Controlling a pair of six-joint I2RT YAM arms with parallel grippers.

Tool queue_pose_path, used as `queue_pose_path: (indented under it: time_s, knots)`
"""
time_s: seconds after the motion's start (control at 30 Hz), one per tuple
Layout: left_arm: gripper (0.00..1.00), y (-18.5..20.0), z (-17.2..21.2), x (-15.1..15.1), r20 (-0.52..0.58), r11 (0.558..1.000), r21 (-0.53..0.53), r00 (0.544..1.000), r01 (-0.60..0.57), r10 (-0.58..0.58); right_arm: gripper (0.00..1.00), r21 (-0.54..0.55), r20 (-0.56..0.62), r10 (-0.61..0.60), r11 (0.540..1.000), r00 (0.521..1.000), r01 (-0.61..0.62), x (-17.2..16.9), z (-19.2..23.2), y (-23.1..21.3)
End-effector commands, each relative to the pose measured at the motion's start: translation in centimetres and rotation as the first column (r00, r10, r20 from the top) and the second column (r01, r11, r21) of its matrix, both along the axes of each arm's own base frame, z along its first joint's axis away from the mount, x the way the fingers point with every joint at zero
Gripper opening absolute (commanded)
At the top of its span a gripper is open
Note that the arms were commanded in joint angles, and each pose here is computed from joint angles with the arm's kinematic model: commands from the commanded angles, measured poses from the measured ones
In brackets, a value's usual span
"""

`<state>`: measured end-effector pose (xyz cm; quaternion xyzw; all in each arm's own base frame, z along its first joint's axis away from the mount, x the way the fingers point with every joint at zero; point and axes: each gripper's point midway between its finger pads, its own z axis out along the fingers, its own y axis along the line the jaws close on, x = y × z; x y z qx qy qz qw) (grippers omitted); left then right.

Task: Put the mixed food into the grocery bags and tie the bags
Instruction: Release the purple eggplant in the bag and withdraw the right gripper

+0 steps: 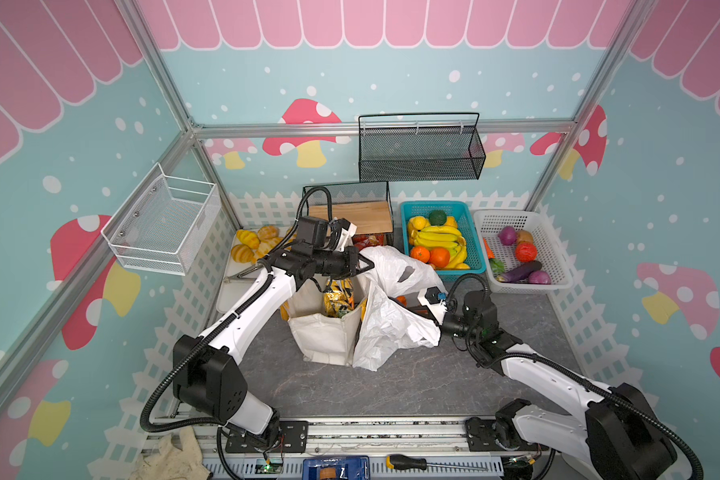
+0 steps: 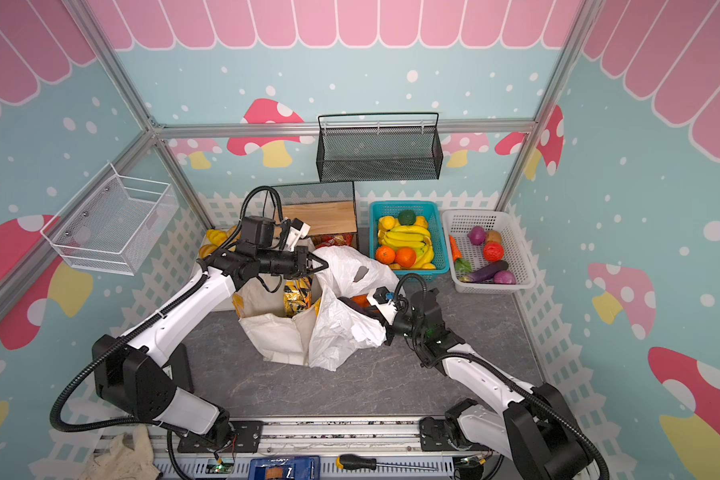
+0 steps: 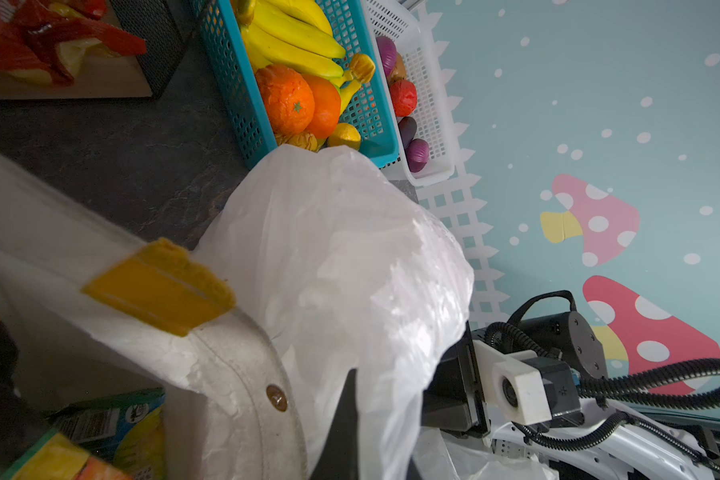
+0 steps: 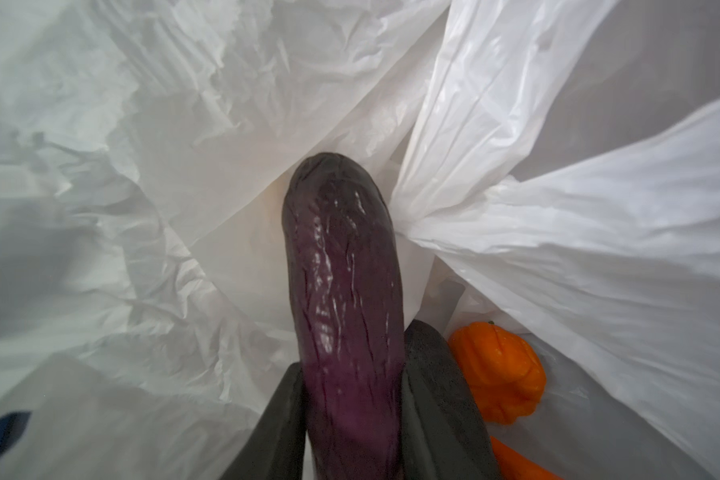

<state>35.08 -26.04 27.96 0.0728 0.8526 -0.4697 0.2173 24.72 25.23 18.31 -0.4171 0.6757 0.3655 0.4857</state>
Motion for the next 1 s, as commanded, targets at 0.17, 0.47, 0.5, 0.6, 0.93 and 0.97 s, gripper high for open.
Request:
queue_pose_path:
  time_s: [0.17, 0.47, 0.5, 0.6, 0.93, 0.97]
  knots:
    - [0.0, -1.7, 0.9, 0.2, -0.023, 0.999, -0.042, 0.999, 0.03, -0.031, 0.42, -0.103, -0.02, -0.121, 0.988, 0.992, 0.118, 3.0, -0.8, 0.9]
    - [0.0, -1.6, 0.6, 1.1, -0.024, 1.0, -0.024, 1.0, 0.016, -0.017, 0.66, -0.07, 0.091, -0.252, 0.964, 0.964, 0.258, 2.4, 3.0, -2.1]
    - [0.0, -1.4, 0.5, 1.2, -0.028, 1.0, -0.023, 1.0, 0.012, -0.013, 0.67, -0.076, 0.096, -0.29, 0.952, 0.952, 0.298, 2.7, 3.3, -2.7]
    - [0.0, -1.1, 0.5, 1.4, -0.026, 1.0, -0.019, 1.0, 0.003, -0.004, 0.68, -0.078, 0.12, -0.392, 0.912, 0.912, 0.402, 3.0, 4.6, -4.7]
    - [0.0, -0.8, 0.2, 1.7, -0.027, 1.0, -0.015, 1.0, -0.002, 0.002, 0.78, -0.238, 0.119, -0.713, 0.656, 0.692, 0.716, 4.5, 2.9, -12.0]
    - [0.0, -0.8, 0.2, 1.7, -0.027, 1.0, -0.016, 1.0, -0.001, 0.001, 0.81, -0.245, 0.105, -0.709, 0.661, 0.697, 0.709, 4.3, 2.5, -11.9]
